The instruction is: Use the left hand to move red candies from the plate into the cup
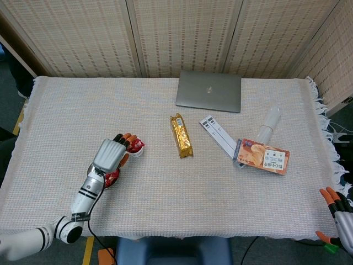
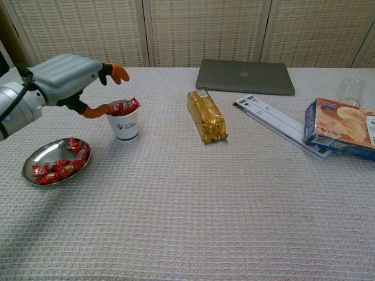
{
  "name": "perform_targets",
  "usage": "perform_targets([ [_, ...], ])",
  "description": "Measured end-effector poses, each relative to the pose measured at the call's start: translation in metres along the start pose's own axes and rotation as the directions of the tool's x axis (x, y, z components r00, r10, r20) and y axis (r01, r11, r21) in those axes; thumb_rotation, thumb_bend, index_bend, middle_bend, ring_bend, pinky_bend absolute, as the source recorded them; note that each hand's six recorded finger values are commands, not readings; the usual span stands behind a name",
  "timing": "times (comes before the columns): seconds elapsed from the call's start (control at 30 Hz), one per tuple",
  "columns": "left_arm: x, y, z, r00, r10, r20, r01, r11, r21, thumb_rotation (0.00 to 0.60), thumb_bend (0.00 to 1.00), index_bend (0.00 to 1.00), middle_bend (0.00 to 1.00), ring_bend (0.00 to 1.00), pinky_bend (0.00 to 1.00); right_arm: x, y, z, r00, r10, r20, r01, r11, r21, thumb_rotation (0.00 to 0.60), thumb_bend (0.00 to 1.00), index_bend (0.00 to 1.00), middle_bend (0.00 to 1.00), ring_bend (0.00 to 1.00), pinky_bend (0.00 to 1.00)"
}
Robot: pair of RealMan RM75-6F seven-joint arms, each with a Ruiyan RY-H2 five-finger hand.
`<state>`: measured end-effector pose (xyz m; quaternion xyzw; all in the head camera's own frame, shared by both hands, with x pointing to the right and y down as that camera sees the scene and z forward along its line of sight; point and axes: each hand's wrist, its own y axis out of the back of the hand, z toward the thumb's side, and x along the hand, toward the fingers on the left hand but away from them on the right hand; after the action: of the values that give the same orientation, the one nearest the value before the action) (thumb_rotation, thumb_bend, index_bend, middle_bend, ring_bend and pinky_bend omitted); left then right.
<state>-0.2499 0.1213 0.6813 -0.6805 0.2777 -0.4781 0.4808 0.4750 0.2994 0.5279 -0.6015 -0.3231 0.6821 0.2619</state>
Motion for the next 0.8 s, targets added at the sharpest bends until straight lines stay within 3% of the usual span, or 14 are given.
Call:
perform_targets([
  [0.27, -0.092, -0.039, -0.036, 0.988, -0.151, -0.039, 0.151, 0.989, -0.01, 0.6, 0.41, 0.2, 0.23, 0.29, 1.0, 0.003, -0.003, 0.008, 0.999, 0.008, -0.037, -0.008, 1.0, 0.009, 0.6, 0.04, 0.0, 0.0, 0.0, 0.29],
  [0.57, -0.097, -0.072, -0.034, 0.977, -0.212, -0.036, 0.213, 0.976, 0.037, 0.6, 0.4, 0.22, 0.25, 0.32, 1.0, 0.006, -0.003, 0.01, 0.999, 0.004, -0.05, -0.003, 1.0, 0.011, 0.6, 0.04, 0.0, 0.0, 0.0, 0.29],
  [0.8, -0.089, -0.086, -0.028, 0.974, -0.227, -0.026, 0.228, 0.971, 0.075, 0.6, 0.4, 0.31, 0.35, 0.41, 1.0, 0.007, -0.002, 0.009, 0.999, 0.001, -0.044, 0.0, 1.0, 0.009, 0.6, 0.04, 0.0, 0.0, 0.0, 0.29],
])
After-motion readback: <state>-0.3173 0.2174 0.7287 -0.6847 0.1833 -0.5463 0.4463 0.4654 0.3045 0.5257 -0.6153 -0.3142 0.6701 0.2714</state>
